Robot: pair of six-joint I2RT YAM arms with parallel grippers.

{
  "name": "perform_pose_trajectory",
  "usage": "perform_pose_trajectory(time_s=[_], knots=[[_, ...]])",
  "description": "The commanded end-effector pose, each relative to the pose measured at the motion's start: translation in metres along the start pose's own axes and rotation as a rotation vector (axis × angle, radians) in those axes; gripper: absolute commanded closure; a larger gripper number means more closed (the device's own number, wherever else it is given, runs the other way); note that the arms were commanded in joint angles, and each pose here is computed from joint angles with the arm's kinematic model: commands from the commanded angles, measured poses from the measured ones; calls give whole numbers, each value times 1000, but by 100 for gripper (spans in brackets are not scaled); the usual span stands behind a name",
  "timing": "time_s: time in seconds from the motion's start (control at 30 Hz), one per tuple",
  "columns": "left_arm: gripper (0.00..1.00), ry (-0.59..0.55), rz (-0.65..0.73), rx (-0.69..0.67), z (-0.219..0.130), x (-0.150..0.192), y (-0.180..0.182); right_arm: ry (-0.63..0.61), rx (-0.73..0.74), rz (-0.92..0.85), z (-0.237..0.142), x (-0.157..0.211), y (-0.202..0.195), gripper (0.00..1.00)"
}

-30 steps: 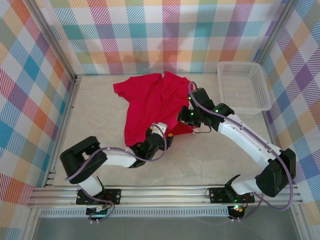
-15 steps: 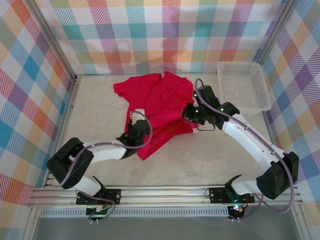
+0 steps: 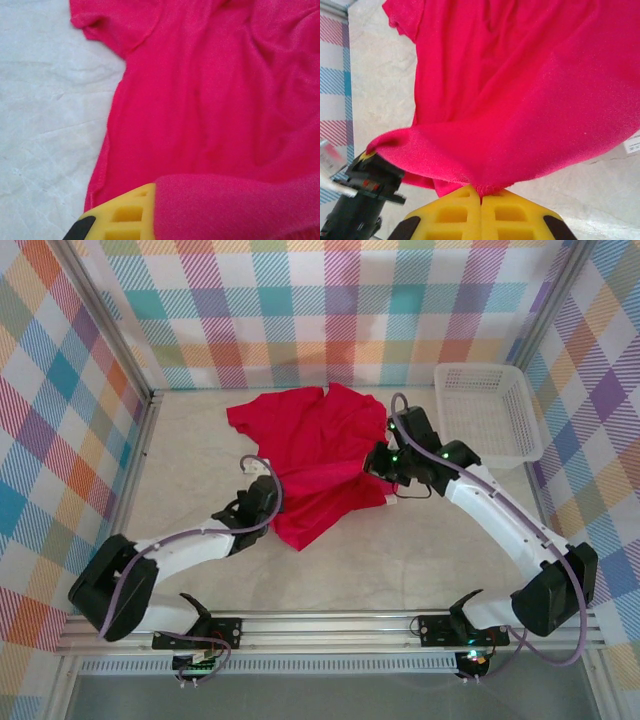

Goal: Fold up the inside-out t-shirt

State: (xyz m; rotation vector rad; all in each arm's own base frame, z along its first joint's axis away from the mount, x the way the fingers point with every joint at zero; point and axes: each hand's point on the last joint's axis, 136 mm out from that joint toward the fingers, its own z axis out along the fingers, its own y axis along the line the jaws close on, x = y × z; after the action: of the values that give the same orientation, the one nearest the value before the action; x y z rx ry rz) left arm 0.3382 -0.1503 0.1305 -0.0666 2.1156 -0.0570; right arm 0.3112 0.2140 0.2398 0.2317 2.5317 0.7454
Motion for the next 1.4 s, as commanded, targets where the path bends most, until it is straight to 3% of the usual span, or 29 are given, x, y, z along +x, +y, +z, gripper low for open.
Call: perform_pose_trajectory(time_s=[0.0,0.13,0.27,0.37,0.47,0.67,0.73,0.8,0.93,1.0,1.2,1.37], knots=[[100,55,-64,187,-36,-30,-27,-63,24,-26,-20,-28,-5,100],[100,177,-129,429,-94,-63,-65,-155,47,-27,-60,-60,-12,100],[100,198,-140,512,-132,-87,-78,-219,85,-41,-92,-76,-14,100],[100,208,-151,560,-140,-88,-83,-219,101,-40,-90,-81,-17,100],[100,251,-160,549,-126,-69,-86,-185,126,-30,-68,-84,-26,100],[100,370,-188,504,-88,-20,-94,-126,271,19,16,-98,-80,100],[100,394,-194,503,-83,-16,-98,-74,247,16,46,-100,-82,100],[100,403,-199,509,-83,-18,-102,-1,201,31,63,-95,-75,89],[100,398,-221,521,-82,-26,-108,75,180,20,71,-62,-64,70],[100,398,-228,526,-82,-30,-111,105,189,2,71,-35,-63,67],[100,403,-231,543,-83,-40,-119,213,49,9,97,64,-44,76],[100,393,-243,556,-89,-54,-123,284,-11,35,148,102,-27,86]])
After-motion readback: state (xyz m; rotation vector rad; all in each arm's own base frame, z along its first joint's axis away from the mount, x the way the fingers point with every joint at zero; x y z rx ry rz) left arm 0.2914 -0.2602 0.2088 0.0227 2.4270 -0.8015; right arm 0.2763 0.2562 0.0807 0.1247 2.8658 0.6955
